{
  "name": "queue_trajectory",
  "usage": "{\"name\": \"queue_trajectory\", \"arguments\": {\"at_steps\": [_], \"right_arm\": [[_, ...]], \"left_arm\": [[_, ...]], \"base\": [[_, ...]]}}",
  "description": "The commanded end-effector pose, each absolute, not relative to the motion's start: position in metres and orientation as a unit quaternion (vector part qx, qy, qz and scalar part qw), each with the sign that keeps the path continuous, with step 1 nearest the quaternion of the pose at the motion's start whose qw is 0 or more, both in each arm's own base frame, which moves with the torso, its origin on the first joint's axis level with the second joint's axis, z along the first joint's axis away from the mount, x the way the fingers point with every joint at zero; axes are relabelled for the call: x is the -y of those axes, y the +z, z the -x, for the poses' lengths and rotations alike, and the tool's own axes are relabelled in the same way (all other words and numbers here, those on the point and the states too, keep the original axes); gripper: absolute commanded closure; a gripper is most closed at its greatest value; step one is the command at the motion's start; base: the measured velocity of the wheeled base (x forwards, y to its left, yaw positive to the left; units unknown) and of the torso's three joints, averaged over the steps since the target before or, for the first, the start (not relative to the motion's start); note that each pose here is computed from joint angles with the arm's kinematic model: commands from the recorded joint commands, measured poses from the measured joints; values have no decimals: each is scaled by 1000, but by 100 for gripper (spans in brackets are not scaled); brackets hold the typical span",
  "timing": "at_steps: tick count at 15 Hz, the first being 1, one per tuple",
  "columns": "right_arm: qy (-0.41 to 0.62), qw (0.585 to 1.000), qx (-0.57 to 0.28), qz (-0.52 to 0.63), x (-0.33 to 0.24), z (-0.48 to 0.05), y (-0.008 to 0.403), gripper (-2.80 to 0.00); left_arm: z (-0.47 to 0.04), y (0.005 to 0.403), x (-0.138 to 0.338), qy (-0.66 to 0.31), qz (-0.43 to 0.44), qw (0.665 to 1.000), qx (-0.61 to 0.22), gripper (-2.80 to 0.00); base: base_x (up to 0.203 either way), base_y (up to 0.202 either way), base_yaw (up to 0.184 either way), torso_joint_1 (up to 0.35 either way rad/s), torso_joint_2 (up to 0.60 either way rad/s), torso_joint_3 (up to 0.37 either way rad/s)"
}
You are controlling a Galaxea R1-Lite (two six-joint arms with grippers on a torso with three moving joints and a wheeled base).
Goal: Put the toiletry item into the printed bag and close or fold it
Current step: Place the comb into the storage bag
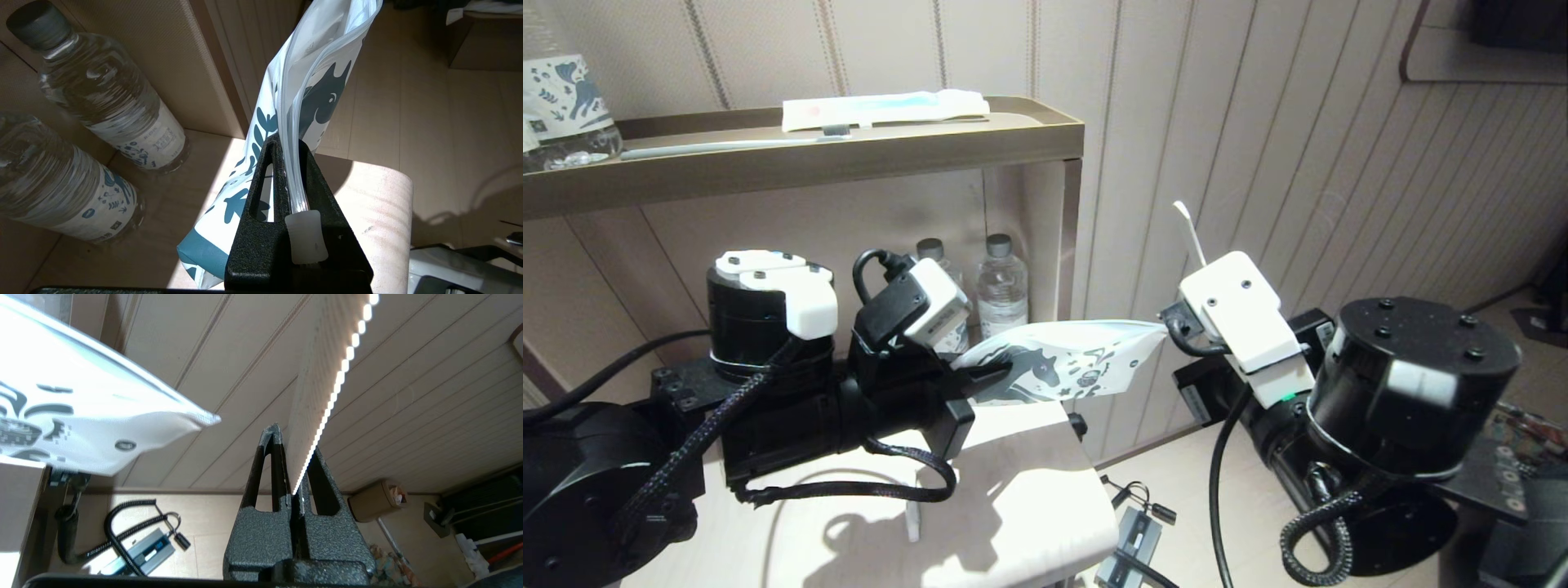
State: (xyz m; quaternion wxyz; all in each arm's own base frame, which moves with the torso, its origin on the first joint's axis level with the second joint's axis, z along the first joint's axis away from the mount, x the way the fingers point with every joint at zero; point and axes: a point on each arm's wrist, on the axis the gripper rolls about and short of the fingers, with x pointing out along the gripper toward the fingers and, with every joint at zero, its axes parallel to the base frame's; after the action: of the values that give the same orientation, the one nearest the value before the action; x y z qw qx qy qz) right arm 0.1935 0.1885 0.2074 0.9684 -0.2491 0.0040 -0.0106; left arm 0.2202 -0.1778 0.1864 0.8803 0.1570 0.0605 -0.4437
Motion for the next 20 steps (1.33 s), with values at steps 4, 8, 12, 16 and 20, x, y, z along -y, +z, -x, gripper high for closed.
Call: {"name": "queue_trajectory", "arguments": {"at_steps": [4, 8, 12, 16, 20], "right_arm": [[15, 974, -45, 221, -182, -175, 225, 0], [33, 978, -53, 201, -186, -168, 231, 0], [33, 976, -59, 208, -185, -167, 227, 0], [35, 974, -66, 213, -183, -166, 226, 0], [34, 974, -69, 215, -183, -166, 224, 0]], "left_arm": [[-219, 189, 177, -443, -156, 881, -55, 0], [-217, 191, 175, -443, -155, 882, -51, 0], [-217, 190, 175, -444, -155, 881, -53, 0], [-217, 188, 175, -444, -156, 881, -57, 0], [-217, 188, 176, -444, -157, 880, -57, 0]], "base": [[0, 0, 0, 0, 0, 0], [0, 0, 0, 0, 0, 0], [0, 0, 0, 0, 0, 0], [0, 0, 0, 0, 0, 0], [1, -4, 116, 2, 3, 1]]}}
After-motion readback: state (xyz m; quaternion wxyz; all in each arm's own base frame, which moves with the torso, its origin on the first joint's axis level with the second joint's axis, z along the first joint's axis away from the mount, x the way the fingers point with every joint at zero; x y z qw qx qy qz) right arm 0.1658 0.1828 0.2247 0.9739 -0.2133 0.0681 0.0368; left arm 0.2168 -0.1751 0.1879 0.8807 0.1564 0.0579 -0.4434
